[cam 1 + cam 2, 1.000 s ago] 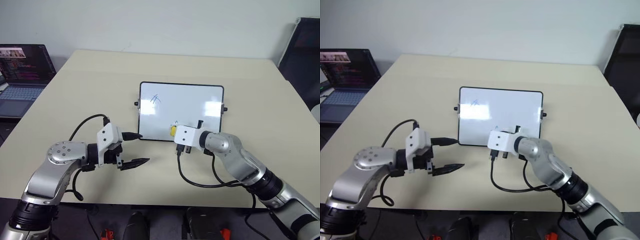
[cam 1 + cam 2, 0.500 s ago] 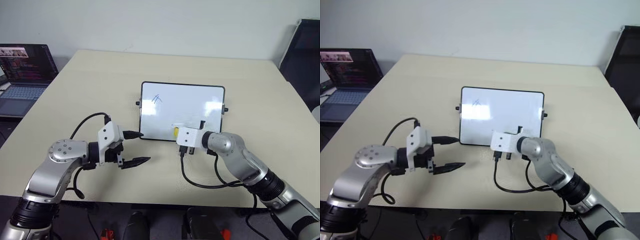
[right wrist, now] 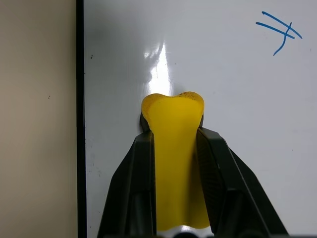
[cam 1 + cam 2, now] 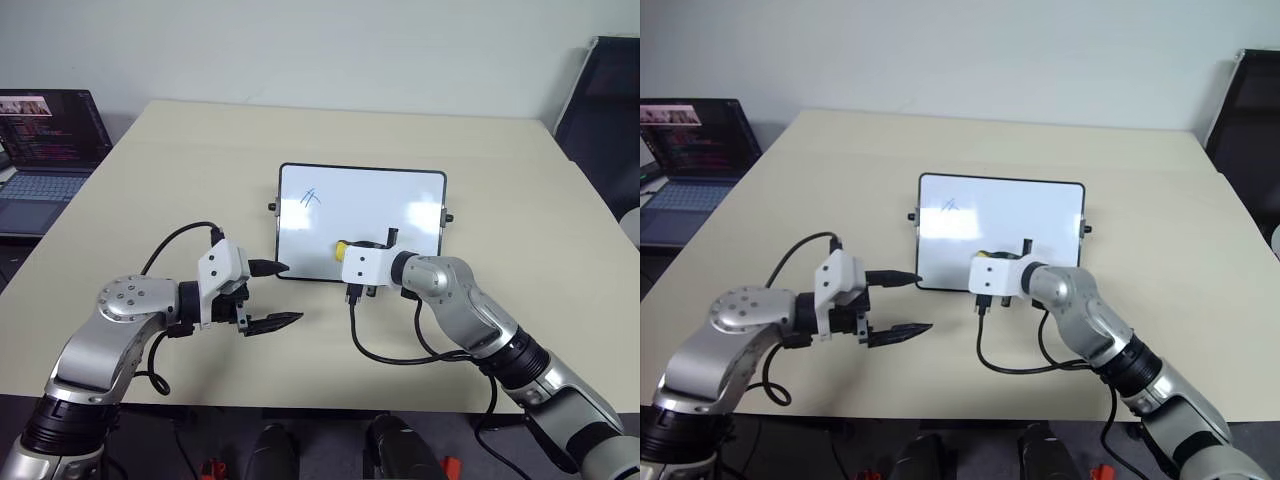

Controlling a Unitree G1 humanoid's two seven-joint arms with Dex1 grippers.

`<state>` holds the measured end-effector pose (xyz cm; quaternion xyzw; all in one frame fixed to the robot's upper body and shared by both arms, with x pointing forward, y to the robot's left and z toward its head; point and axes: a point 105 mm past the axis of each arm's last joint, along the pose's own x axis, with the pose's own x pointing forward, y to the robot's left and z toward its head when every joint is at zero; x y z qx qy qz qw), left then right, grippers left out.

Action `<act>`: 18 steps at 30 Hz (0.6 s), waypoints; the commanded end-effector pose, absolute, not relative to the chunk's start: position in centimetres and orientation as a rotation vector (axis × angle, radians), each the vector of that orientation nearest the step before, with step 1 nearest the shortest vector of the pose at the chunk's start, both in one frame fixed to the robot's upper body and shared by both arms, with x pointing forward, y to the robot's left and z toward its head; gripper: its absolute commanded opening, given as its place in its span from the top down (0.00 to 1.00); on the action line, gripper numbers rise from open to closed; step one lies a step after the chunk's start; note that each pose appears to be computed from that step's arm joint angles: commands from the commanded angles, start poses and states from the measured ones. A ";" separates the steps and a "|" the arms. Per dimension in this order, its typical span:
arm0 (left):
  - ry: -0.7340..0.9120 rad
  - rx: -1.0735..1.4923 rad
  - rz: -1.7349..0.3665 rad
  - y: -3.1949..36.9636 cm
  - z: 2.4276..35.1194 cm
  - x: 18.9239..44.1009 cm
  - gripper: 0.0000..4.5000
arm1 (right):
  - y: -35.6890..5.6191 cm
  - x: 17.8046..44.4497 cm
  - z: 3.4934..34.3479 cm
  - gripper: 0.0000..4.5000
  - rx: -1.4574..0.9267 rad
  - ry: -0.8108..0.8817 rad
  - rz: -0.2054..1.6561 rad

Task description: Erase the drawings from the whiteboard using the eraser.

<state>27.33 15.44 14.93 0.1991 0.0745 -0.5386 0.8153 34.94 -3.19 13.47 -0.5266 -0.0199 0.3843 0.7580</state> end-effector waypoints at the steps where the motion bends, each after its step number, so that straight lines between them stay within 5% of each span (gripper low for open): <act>1: 0.116 0.449 -1.155 15.1 15.9 27.0 0.00 | -6.3 35.9 13.0 0.81 -1.166 0.038 0.757; 8: 0.112 0.447 -1.153 14.9 15.9 27.1 0.00 | -1.8 35.2 12.9 0.81 -1.109 -0.023 0.849; 18: 0.111 0.412 -1.054 16.8 15.9 28.0 0.00 | -7.0 34.7 12.9 0.81 -1.051 0.072 0.780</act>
